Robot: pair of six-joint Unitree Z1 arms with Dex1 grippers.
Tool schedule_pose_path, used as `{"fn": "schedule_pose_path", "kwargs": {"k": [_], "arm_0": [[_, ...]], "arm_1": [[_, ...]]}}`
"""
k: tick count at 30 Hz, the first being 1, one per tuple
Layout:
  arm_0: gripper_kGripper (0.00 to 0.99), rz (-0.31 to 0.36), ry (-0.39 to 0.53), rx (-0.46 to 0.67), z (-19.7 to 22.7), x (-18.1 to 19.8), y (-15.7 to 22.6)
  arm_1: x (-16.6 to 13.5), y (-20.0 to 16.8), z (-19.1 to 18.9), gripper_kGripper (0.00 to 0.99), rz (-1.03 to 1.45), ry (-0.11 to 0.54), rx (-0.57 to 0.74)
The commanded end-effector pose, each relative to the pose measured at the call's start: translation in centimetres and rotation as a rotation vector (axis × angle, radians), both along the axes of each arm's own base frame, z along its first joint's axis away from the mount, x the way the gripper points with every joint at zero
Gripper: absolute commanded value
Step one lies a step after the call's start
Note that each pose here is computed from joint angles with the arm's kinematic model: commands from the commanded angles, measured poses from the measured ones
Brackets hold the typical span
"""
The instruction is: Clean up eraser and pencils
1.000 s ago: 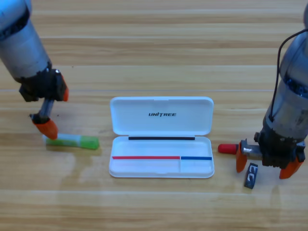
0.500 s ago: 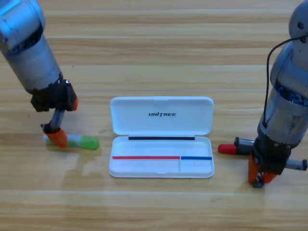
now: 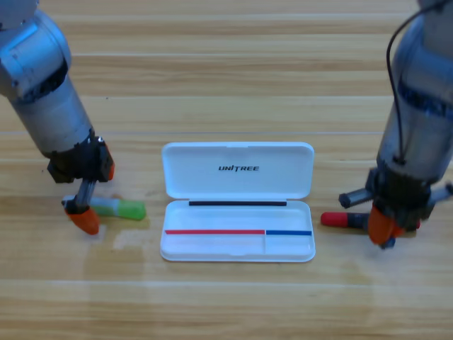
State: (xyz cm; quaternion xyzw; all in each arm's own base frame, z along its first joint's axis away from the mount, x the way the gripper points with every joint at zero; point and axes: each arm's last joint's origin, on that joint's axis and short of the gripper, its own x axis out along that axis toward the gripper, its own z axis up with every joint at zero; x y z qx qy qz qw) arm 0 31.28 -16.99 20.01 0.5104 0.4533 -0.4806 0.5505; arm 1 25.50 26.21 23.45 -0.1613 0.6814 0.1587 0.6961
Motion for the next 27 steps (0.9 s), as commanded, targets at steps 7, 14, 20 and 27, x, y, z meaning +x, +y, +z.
{"fn": "schedule_pose_path", "kwargs": {"k": [7, 14, 20, 27], "arm_0": [[0.833, 0.002, 0.052, 0.016, -3.0, -0.2, -0.7], [0.545, -0.004, 0.043, 0.023, -3.2, -0.1, -0.7], [0.221, -0.108, 0.016, 0.066, -2.9, -0.2, -0.5], [0.0, -0.113, 0.006, 0.072, -2.6, -0.3, -0.4]], "arm_1": [[-4.1, 0.7, 3.2, 0.0, 0.789, 0.128, 0.043], [-3.6, 3.4, 2.0, 0.0, 0.989, 0.142, 0.084], [-2.1, 6.5, 0.8, 0.0, 1.08, 0.098, 0.052], [0.1, 9.1, -1.2, 0.0, 1.149, 0.053, -0.021]]}}
